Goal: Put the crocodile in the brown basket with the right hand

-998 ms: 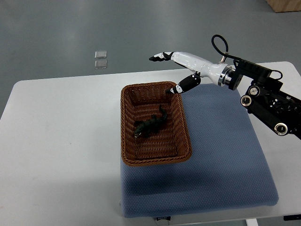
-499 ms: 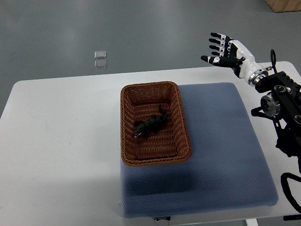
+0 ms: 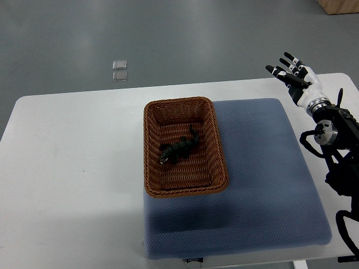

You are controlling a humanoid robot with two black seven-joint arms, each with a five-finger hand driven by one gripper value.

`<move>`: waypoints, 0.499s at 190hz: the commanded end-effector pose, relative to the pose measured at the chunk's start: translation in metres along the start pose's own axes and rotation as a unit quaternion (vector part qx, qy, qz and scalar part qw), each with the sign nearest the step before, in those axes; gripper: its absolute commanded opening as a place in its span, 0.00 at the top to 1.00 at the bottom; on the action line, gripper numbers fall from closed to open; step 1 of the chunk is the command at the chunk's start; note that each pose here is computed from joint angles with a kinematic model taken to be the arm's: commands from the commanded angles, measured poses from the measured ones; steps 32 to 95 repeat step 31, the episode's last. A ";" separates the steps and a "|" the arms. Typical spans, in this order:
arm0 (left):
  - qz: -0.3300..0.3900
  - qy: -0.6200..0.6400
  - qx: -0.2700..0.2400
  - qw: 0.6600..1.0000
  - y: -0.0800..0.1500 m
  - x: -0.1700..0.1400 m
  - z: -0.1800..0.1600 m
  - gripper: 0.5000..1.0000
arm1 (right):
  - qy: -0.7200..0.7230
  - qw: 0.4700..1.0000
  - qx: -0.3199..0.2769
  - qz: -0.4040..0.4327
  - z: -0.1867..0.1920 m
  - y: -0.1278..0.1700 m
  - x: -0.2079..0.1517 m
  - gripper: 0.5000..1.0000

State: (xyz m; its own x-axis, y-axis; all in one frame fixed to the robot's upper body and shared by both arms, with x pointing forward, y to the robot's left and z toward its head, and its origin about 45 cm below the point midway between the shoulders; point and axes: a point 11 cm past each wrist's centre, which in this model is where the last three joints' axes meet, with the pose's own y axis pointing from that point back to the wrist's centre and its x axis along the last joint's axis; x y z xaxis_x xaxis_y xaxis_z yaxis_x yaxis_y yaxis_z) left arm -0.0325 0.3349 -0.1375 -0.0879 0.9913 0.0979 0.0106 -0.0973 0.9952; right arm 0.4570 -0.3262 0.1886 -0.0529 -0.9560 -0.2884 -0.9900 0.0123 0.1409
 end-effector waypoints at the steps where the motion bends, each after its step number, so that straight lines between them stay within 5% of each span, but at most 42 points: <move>1: 0.000 0.000 0.000 1.000 0.000 0.000 0.000 0.00 | -0.018 1.000 0.003 -0.001 0.000 0.000 -0.001 0.14; 95: 0.000 -0.001 -0.001 1.000 0.000 0.000 0.001 0.00 | -0.022 1.000 0.002 -0.003 0.002 0.001 -0.002 0.14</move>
